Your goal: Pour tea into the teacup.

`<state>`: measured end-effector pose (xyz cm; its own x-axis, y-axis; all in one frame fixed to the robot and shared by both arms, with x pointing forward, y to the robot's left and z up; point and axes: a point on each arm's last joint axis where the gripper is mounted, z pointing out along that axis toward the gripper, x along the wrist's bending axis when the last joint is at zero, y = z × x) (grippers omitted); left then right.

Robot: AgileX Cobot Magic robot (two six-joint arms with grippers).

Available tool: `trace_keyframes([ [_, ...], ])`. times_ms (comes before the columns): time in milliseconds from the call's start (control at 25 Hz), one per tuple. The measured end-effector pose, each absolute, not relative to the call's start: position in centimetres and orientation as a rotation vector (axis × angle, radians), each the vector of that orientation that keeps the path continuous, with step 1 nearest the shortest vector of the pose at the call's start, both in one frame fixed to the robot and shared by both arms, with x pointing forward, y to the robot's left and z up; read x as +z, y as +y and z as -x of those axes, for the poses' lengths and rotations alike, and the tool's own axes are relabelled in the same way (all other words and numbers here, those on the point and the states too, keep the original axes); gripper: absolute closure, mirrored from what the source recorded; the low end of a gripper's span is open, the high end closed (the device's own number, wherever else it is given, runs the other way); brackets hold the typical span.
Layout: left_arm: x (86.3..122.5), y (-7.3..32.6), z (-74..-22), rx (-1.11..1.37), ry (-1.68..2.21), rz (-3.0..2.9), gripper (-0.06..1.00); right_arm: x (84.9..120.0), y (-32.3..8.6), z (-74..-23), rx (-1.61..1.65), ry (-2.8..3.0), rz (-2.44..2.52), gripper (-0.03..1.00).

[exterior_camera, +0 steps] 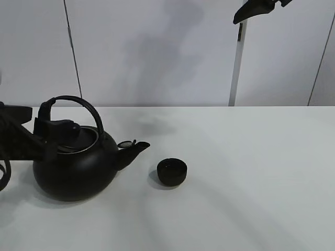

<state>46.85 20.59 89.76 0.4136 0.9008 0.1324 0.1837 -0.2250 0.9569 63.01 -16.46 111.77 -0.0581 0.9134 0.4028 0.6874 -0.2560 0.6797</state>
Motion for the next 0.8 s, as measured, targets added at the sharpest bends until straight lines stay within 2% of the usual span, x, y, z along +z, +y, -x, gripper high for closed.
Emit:
trace_keyframes([
  [800,90.01,20.40,-47.64,0.917,0.973,-1.667,0.38,111.77,-16.46,-63.01,1.213,1.723,-1.949,0.34],
])
